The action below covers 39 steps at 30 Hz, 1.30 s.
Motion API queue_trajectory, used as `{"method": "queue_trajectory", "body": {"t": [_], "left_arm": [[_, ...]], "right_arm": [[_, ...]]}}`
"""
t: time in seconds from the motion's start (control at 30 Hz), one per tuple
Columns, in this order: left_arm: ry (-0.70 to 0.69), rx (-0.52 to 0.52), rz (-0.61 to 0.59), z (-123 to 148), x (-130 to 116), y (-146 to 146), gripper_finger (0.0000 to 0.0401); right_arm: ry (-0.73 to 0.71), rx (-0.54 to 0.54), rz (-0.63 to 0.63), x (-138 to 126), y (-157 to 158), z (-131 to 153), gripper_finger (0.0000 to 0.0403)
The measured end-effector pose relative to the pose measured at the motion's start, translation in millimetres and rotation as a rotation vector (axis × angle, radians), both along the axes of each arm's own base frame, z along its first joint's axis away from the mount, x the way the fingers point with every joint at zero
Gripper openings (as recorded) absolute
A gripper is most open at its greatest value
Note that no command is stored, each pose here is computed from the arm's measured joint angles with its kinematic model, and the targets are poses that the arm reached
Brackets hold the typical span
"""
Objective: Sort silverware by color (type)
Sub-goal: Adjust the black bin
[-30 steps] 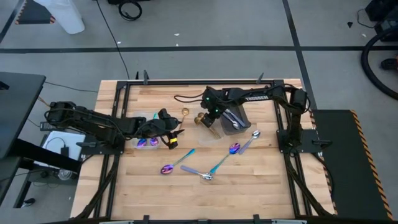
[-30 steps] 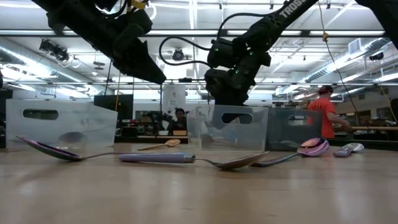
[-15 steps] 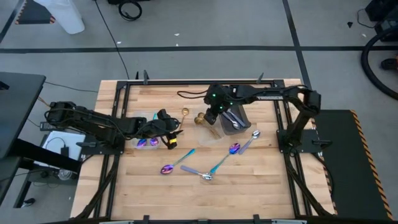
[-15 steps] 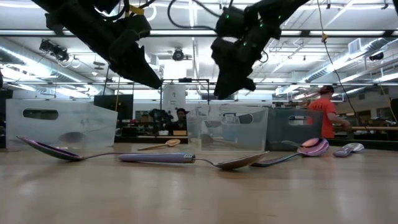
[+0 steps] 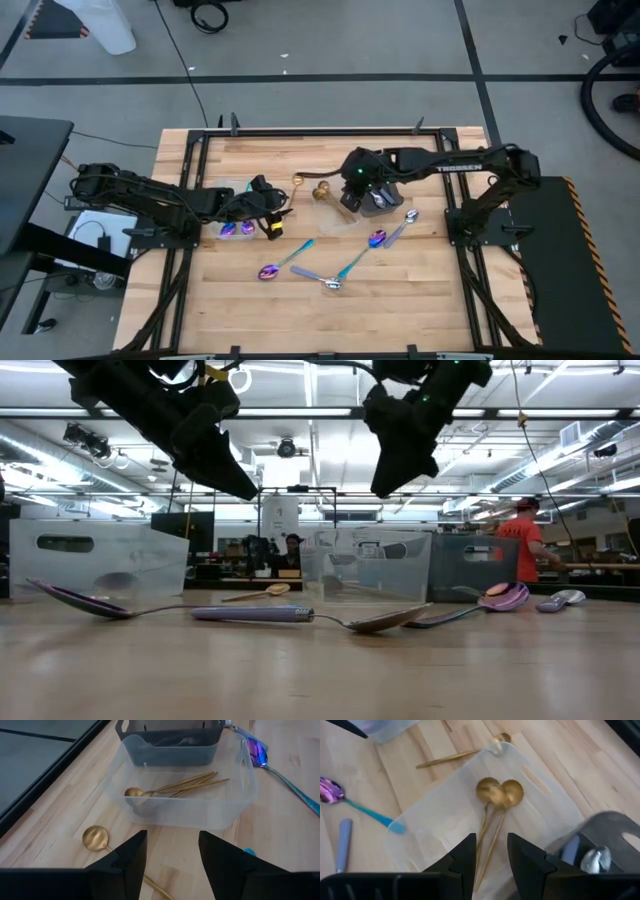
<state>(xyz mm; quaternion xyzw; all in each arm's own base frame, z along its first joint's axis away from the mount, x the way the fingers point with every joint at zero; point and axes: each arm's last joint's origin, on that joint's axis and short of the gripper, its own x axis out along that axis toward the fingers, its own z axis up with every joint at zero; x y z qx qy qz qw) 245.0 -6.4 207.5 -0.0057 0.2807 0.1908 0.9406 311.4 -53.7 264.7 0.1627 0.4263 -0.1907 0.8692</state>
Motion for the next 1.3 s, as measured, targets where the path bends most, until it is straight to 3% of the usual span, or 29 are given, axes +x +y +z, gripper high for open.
{"method": "queue_trajectory", "body": {"t": [0.4,0.63,0.9,1.3], "left_arm": [[-0.004,-0.002,-0.004,2,-2,0,0.0188],[-0.048,-0.006,-0.004,13,-7,0,0.0188],[-0.046,-0.006,-0.005,12,-7,0,0.0188],[-0.038,-0.005,-0.005,12,-8,0,0.0188]], "right_arm": [[-0.040,-0.026,-0.056,-30,20,1,0.0121],[-0.025,-0.034,-0.069,-47,22,-18,0.0121],[0.044,-0.049,-0.182,-61,5,-40,0.0121],[0.254,0.127,-0.324,-94,-9,-76,0.0121]]}}
